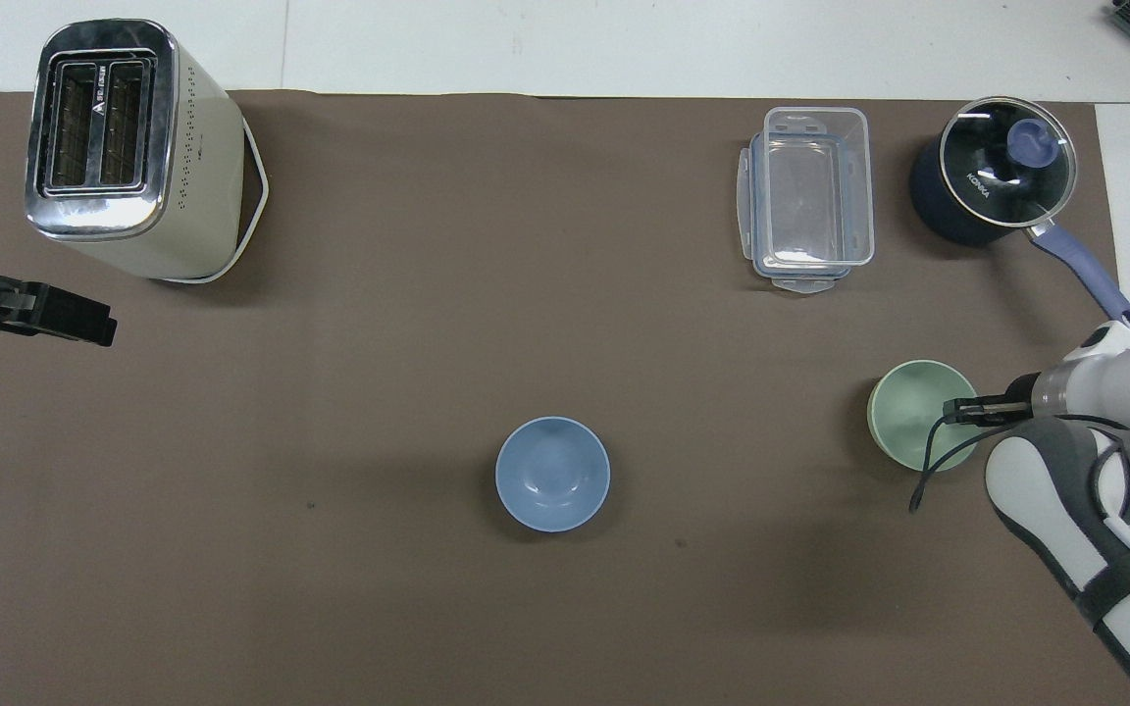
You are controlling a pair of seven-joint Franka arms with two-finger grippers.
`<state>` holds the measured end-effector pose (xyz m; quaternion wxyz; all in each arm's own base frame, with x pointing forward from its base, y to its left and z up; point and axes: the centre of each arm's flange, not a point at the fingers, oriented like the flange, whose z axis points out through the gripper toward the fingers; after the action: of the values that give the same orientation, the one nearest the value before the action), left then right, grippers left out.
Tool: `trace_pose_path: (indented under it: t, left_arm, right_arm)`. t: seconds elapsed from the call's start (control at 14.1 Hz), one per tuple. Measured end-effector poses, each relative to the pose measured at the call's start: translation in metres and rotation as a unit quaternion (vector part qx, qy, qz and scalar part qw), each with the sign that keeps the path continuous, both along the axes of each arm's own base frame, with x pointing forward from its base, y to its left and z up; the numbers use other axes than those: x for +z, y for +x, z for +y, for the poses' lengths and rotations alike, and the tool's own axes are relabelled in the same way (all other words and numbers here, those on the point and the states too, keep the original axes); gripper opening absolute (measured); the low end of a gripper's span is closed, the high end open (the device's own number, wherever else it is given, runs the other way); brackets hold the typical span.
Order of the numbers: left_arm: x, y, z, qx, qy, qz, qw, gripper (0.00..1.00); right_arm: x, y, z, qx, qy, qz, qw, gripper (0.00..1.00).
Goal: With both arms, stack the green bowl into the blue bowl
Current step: 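Grasp the green bowl rim with the right gripper, then lift and carry the green bowl over the blue bowl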
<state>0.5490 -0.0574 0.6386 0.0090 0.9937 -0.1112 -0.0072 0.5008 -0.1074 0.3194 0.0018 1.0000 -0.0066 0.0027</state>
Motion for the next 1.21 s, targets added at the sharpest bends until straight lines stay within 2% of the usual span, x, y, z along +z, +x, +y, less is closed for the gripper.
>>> trace_pose_path:
  t: [0.28,0.43,0.71,0.99,1.21]
  left_arm:
    - [0.0,0.0,0.0,0.001,0.0,0.001,1.0,1.0]
    - [0.0,0.0,0.0,0.001,0.0,0.001,1.0,1.0]
    - [0.0,0.0,0.0,0.001,0.0,0.001,1.0,1.0]
    - [0.0,0.0,0.0,0.001,0.0,0.001,1.0,1.0]
    - [0.0,0.0,0.0,0.001,0.0,0.001,1.0,1.0]
  right_arm:
    - [0.003,0.002,0.001,0.009,0.001,-0.004,1.0,0.06]
    - [0.02,0.007,0.002,0.02,0.0,-0.017,1.0,0.05]
    - [0.074,0.016,0.006,0.023,0.012,-0.011,1.0,0.05]
    - [0.13,0.014,0.032,0.038,0.033,-0.018,0.999,0.05]
    - [0.151,0.011,0.067,0.06,0.043,-0.018,0.997,0.05]
